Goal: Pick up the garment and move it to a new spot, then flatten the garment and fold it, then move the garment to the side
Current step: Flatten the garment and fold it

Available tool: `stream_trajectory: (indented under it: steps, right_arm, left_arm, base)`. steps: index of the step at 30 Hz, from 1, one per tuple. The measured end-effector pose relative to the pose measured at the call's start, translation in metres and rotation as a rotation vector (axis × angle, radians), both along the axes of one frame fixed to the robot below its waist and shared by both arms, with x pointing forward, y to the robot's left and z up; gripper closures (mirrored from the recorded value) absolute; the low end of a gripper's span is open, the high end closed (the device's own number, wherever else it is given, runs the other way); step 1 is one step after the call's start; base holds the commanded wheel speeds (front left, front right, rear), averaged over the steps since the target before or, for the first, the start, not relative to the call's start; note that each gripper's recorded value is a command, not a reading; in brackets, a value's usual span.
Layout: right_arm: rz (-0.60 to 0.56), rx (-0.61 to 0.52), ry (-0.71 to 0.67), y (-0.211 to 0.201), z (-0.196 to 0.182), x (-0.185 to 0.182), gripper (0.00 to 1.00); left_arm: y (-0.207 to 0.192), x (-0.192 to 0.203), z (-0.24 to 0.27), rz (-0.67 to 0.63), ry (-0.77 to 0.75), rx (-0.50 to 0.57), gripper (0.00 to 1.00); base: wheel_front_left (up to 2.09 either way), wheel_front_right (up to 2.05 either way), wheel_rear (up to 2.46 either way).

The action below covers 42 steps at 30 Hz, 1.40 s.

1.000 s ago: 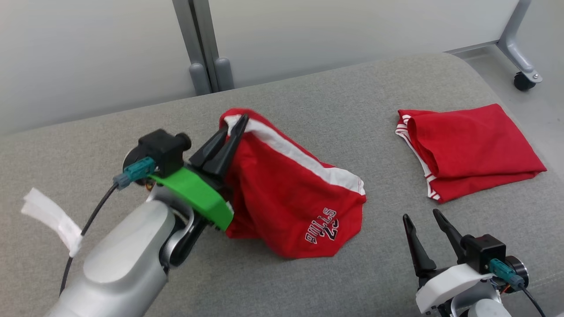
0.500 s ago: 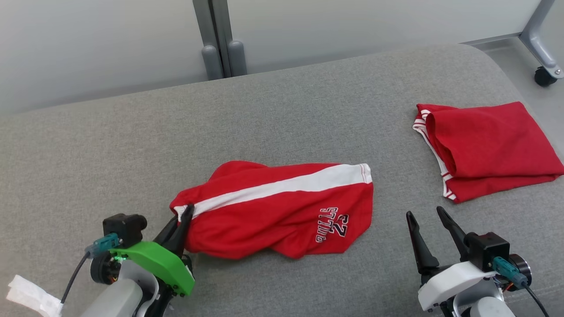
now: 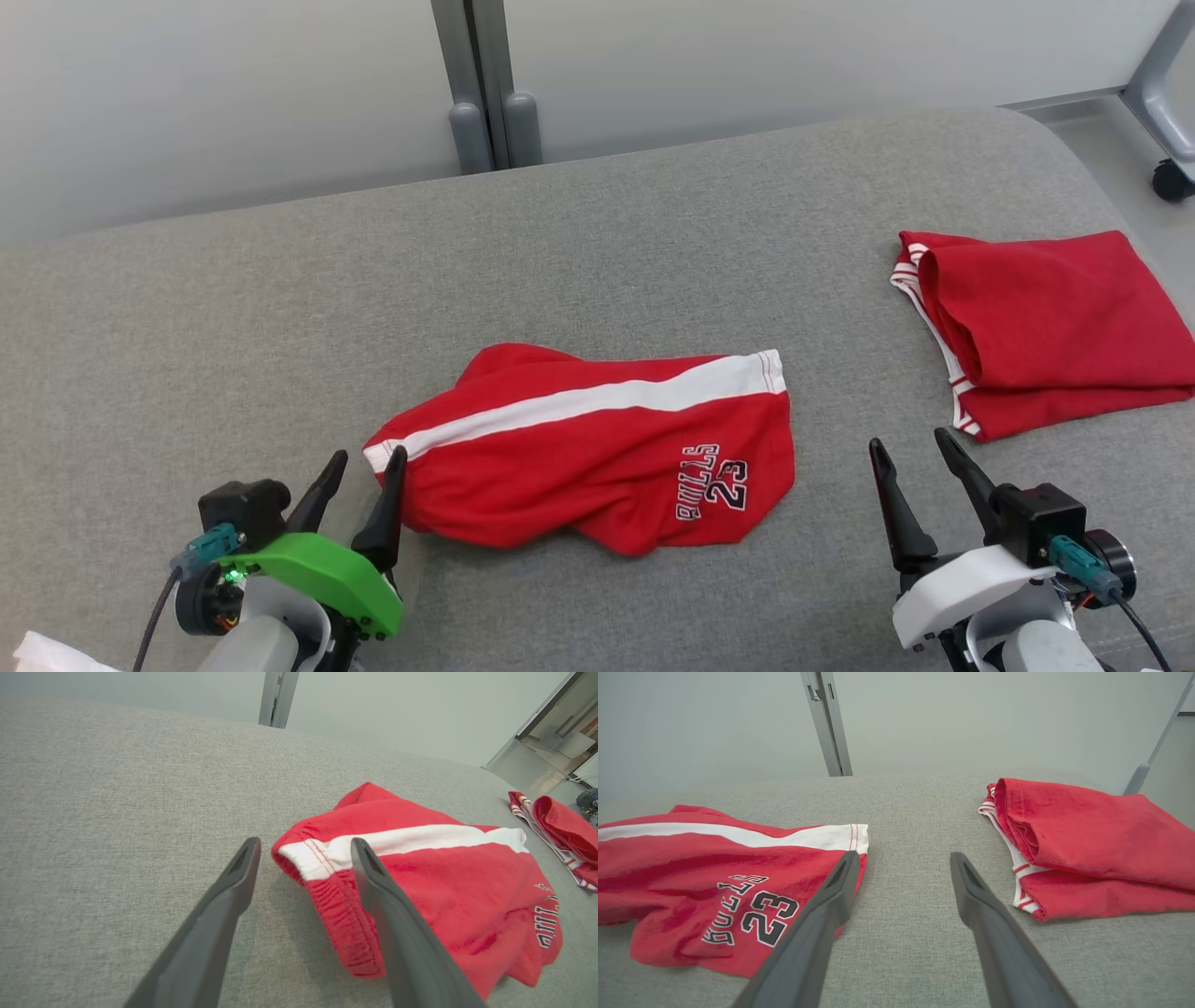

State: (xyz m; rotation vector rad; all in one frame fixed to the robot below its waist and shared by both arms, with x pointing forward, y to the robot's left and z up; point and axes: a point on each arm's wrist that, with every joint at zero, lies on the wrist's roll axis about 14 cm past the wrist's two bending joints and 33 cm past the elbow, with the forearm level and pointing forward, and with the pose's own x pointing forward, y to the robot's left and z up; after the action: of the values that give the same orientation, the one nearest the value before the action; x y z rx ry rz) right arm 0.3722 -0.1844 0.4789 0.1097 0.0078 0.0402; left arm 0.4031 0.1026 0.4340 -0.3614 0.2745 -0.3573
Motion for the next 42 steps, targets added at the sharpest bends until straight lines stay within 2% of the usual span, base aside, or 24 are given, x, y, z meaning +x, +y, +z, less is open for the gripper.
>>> stream_trajectory:
  steps: [8, 15, 20, 42]
  right_arm:
    - [0.002, -0.018, -0.028, -0.001, 0.01, 0.006, 0.0]
    - [-0.005, -0.025, -0.049, -0.003, 0.017, 0.006, 0.0]
    - [-0.004, -0.023, -0.064, -0.003, 0.022, 0.005, 0.0]
    - [0.025, 0.016, -0.034, 0.009, 0.012, -0.003, 0.0]
  left_arm:
    - [0.02, -0.005, 0.017, 0.098, -0.075, 0.015, 0.0]
    - [0.015, -0.019, 0.035, 0.152, -0.146, -0.03, 0.0]
    - [0.018, -0.028, 0.041, 0.187, -0.177, -0.024, 0.0]
    - [0.028, -0.05, 0.03, 0.236, -0.162, -0.002, 0.0]
  base:
    - [0.0, 0.0, 0.0]
    - [0.0, 0.0, 0.0]
    - [0.0, 0.0, 0.0]
    - [0.0, 0.0, 0.0]
